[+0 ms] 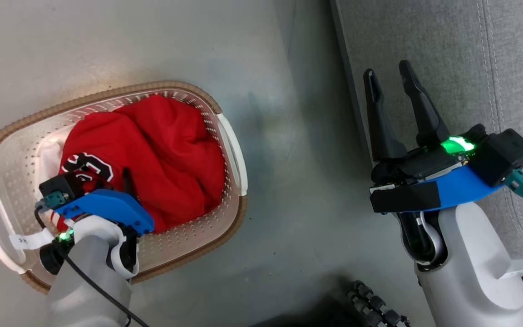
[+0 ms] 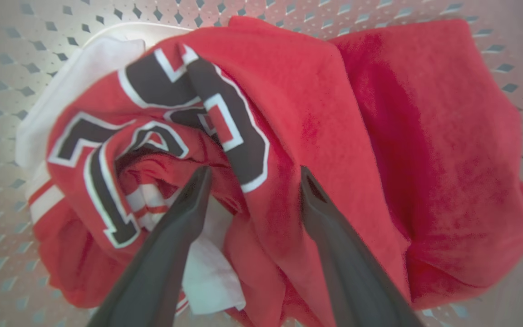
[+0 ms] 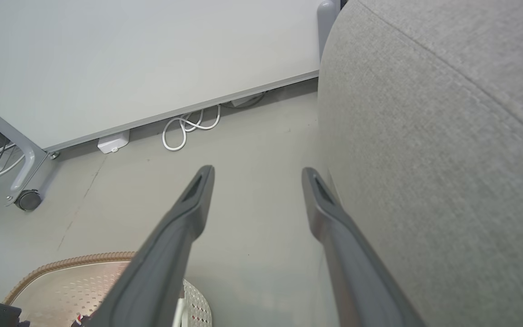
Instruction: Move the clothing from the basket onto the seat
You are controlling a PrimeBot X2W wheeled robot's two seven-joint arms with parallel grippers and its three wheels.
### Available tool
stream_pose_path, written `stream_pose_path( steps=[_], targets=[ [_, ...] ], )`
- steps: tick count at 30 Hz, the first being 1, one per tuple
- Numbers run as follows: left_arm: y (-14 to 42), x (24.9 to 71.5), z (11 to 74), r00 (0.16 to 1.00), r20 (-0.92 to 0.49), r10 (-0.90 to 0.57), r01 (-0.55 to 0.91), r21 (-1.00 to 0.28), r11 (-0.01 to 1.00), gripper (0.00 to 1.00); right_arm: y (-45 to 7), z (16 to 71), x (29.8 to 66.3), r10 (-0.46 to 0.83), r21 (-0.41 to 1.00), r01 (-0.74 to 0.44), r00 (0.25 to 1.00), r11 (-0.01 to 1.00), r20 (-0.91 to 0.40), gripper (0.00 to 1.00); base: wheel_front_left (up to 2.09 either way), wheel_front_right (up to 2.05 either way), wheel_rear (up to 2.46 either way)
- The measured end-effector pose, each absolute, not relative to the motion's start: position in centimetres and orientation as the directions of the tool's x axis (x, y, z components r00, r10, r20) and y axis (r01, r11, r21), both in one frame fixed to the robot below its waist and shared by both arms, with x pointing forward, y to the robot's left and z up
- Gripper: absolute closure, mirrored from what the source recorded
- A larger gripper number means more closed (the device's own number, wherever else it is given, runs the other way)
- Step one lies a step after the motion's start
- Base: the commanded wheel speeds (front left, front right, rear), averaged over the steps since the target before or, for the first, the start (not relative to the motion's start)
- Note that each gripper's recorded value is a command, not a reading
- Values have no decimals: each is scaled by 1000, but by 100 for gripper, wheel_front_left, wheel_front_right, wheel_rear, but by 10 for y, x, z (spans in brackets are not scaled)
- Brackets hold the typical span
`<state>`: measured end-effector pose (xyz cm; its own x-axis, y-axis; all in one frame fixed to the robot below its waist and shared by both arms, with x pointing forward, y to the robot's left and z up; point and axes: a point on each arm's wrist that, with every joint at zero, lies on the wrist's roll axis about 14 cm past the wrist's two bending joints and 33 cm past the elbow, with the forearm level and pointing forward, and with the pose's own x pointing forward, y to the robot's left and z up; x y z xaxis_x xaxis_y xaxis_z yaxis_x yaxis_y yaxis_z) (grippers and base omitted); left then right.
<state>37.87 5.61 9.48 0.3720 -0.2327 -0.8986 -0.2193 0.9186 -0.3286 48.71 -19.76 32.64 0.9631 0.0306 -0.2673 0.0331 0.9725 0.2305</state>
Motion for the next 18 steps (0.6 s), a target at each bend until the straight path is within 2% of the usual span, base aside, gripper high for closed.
stream_pose_path(
  steps=[13, 14, 15, 18],
  targets=[
    [54, 379, 72, 338, -921, -196, -271, -294, 916, 0, -201, 311, 482, 23, 230, 50, 953, 972, -303, 0, 0, 0, 0],
    [53, 378, 71, 332, -922, -199, -268, -295, 917, 53, -201, 311, 482, 22, 229, 50, 953, 972, -303, 0, 0, 0, 0],
    [51, 378, 71, 330, -921, -206, -262, -299, 917, 99, -202, 311, 482, 21, 228, 51, 953, 972, -304, 0, 0, 0, 0],
    [49, 377, 70, 326, -919, -221, -248, -309, 918, 100, -202, 311, 483, 20, 227, 52, 953, 973, -303, 0, 0, 0, 0]
  ],
)
